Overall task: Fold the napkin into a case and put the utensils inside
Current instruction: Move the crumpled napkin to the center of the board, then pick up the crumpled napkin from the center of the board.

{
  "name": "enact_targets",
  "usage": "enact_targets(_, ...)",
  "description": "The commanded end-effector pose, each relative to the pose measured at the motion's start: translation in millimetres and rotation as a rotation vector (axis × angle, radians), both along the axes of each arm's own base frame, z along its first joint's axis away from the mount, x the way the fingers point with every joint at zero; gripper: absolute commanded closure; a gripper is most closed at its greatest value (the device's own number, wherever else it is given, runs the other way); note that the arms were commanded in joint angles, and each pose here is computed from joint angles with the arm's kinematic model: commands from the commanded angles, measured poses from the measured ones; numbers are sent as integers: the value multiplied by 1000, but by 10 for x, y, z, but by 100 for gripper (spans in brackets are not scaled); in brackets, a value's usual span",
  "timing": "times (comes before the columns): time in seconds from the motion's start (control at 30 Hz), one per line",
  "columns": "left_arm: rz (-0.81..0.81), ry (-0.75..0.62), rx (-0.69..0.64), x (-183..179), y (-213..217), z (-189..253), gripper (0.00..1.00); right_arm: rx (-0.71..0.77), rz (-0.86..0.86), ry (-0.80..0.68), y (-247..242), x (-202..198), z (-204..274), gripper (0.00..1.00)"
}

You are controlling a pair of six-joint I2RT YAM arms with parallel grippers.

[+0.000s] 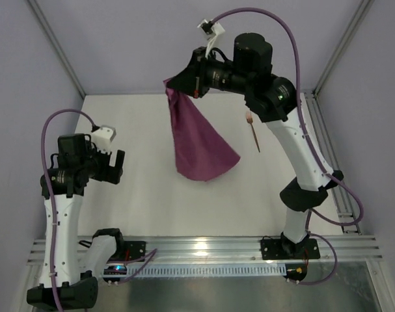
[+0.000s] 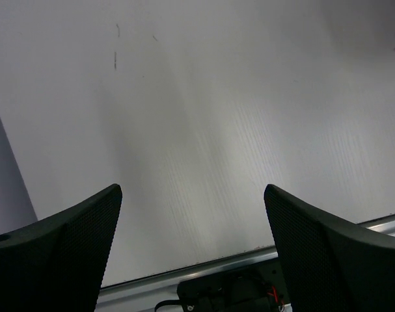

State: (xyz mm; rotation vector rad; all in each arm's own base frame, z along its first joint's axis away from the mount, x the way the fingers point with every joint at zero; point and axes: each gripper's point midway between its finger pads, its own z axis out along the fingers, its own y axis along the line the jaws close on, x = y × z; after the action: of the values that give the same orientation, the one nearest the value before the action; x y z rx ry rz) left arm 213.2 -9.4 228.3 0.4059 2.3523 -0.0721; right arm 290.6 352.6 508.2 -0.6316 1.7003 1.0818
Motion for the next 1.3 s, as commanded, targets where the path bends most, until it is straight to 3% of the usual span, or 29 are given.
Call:
enact_targets(0.0, 90, -116, 22, 65, 116, 352, 7, 240, 297, -18, 329, -467, 620, 96)
enact_targets(0.13, 113, -192, 34, 86, 155, 590, 5, 357, 287, -86, 254, -457, 891, 96)
enact_targets(0.2, 103, -205, 30, 105, 138, 651, 4, 351, 252, -39, 170, -286, 798, 96)
enact_targets(0.3, 94, -193, 30, 174, 135, 586, 4, 294, 174, 67, 49, 57, 282, 96)
enact_targets(0.37, 85, -189, 24, 239, 122, 524, 4, 217, 103, 161, -44, 231, -339, 96)
enact_targets(0.4, 77, -166, 21, 248, 111, 426, 5, 135, 32, 259, -139, 426, -986, 96)
enact_targets(0.43, 64, -153, 16, 262, 92, 372, 6, 104, 0, 304, -229, 469, -1275, 96)
enact_targets(0.5, 38, -119, 6, 295, 56, 243, 9, 64, -47, 374, -422, 450, -1748, 96)
enact_targets(0.53, 24, -87, 10, 293, 49, 125, 13, 5, -87, 457, -562, 429, -2326, 96)
enact_targets(0.7, 1, 54, 4, 440, 48, -346, 32, -191, -180, 633, -932, 72, -3655, 96)
enact_targets(0.83, -31, 143, -53, 682, -50, -649, 37, -255, -223, 696, -1053, -21, -4154, 96)
enact_targets(1.0, -20, 183, -60, 1292, -121, -895, 36, -291, -231, 764, -1080, -77, -4527, 96)
enact_targets(1.2, -38, 210, -55, 2027, -334, -1122, 34, -289, -226, 792, -1058, -81, -4652, 96)
enact_targets(1.27, -31, 305, -56, 2129, -344, -1427, 37, -295, -232, 791, -1068, -76, -4672, 96)
